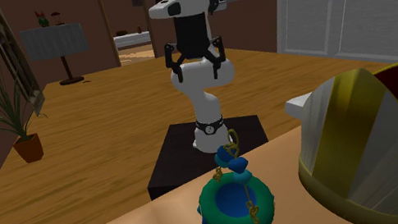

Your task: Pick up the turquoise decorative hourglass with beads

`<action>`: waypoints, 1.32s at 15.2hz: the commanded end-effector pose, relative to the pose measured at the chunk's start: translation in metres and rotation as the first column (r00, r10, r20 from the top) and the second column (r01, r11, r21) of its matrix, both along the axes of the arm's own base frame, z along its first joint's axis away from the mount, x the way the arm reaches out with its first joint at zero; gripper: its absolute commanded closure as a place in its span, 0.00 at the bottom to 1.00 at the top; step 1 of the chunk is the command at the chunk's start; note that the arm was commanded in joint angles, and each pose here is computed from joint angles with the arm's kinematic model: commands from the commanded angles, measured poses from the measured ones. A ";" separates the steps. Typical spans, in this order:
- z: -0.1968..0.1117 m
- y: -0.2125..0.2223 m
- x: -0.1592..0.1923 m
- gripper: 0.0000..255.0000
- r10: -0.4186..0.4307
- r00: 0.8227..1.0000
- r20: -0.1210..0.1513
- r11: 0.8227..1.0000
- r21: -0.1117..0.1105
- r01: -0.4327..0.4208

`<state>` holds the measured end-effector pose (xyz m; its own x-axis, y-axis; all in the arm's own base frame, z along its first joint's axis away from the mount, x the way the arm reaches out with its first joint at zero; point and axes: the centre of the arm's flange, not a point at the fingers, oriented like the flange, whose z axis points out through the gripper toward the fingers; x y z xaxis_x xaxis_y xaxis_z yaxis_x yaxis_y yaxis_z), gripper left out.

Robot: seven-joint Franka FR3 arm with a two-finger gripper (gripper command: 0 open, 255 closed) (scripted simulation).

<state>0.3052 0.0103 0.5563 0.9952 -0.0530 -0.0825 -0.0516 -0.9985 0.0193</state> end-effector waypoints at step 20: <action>0.022 0.052 0.242 0.00 -0.076 0.996 0.037 0.994 -0.073 0.078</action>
